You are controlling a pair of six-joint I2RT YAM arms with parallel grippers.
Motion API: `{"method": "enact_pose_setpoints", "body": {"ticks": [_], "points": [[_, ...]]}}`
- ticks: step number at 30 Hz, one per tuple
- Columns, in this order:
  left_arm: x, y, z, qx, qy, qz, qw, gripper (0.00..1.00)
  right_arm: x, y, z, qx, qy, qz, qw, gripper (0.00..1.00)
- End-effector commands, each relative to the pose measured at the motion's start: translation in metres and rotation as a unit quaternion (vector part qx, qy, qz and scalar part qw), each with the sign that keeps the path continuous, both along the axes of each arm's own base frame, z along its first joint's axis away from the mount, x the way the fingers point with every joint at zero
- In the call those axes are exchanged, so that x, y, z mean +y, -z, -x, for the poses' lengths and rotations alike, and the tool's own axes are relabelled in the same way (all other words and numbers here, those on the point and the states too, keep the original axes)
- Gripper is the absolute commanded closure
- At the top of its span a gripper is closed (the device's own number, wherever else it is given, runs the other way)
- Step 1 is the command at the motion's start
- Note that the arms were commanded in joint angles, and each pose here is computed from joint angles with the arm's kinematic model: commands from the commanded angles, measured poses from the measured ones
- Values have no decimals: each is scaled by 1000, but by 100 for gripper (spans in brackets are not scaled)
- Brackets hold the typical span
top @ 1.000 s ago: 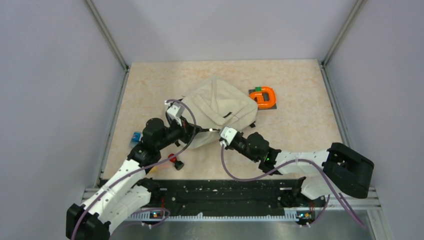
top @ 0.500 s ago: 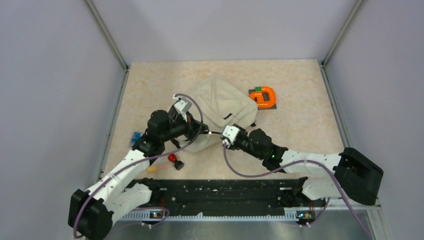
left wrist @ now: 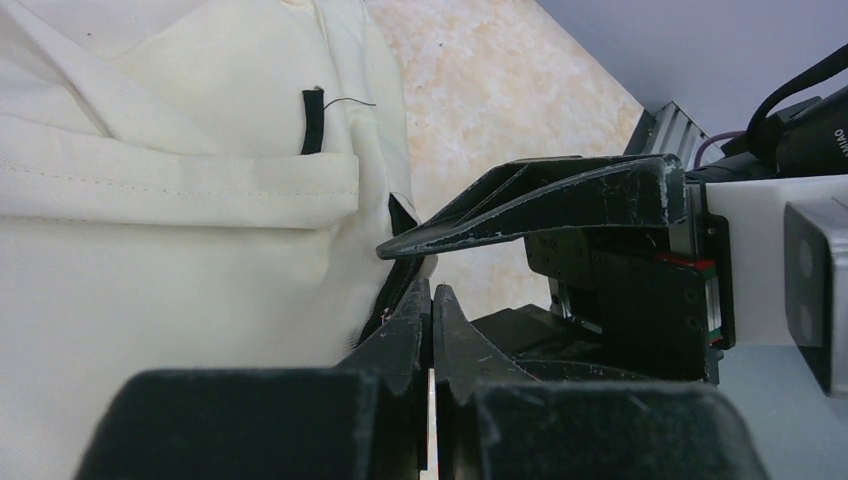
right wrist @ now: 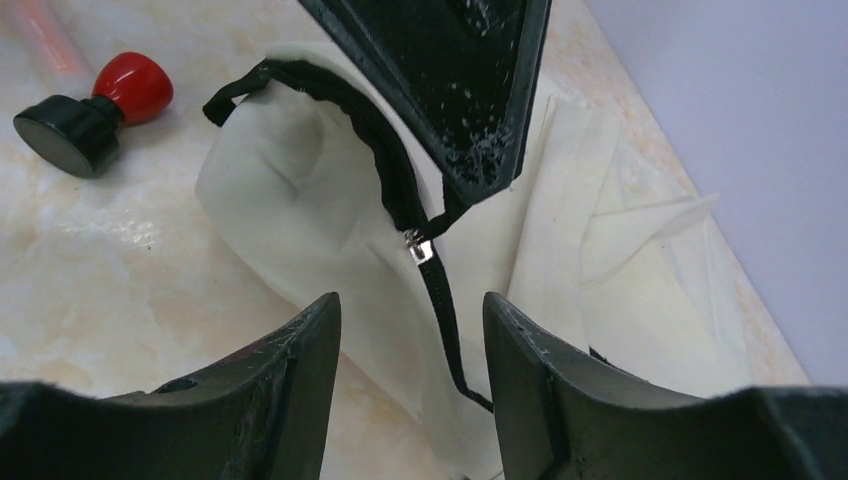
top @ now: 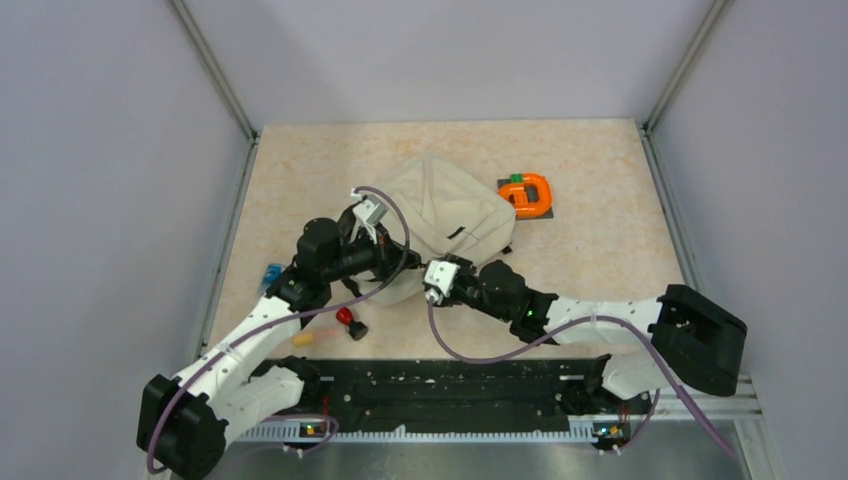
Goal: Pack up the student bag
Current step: Zip the student bag at the center of the board.
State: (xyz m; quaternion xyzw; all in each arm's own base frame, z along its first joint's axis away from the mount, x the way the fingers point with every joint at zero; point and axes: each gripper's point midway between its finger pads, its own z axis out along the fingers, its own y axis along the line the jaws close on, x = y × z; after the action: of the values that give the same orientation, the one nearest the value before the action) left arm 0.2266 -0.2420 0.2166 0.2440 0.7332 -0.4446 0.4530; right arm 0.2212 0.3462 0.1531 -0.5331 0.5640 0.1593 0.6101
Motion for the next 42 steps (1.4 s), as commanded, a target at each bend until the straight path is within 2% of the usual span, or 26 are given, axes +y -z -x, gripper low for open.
{"method": "enact_pose_setpoints", "body": {"ticks": [1, 11, 18, 31, 42], "points": [[-4, -35, 0, -47, 9, 37, 998, 100, 22, -39, -3, -40, -13, -45, 998, 48], [-3, -34, -2, -44, -3, 36, 998, 100, 31, -35, -1, -39, -30, -40, 998, 72], [-1, -27, -8, -31, -20, 29, 999, 100, 31, -38, 11, -37, -39, -44, 998, 66], [1, -20, -16, -15, -40, 25, 999, 100, 34, -40, 22, -38, -41, -49, 997, 74], [2, -19, -18, -9, -52, 27, 998, 100, 27, -41, 30, -33, -25, -47, 998, 72]]}}
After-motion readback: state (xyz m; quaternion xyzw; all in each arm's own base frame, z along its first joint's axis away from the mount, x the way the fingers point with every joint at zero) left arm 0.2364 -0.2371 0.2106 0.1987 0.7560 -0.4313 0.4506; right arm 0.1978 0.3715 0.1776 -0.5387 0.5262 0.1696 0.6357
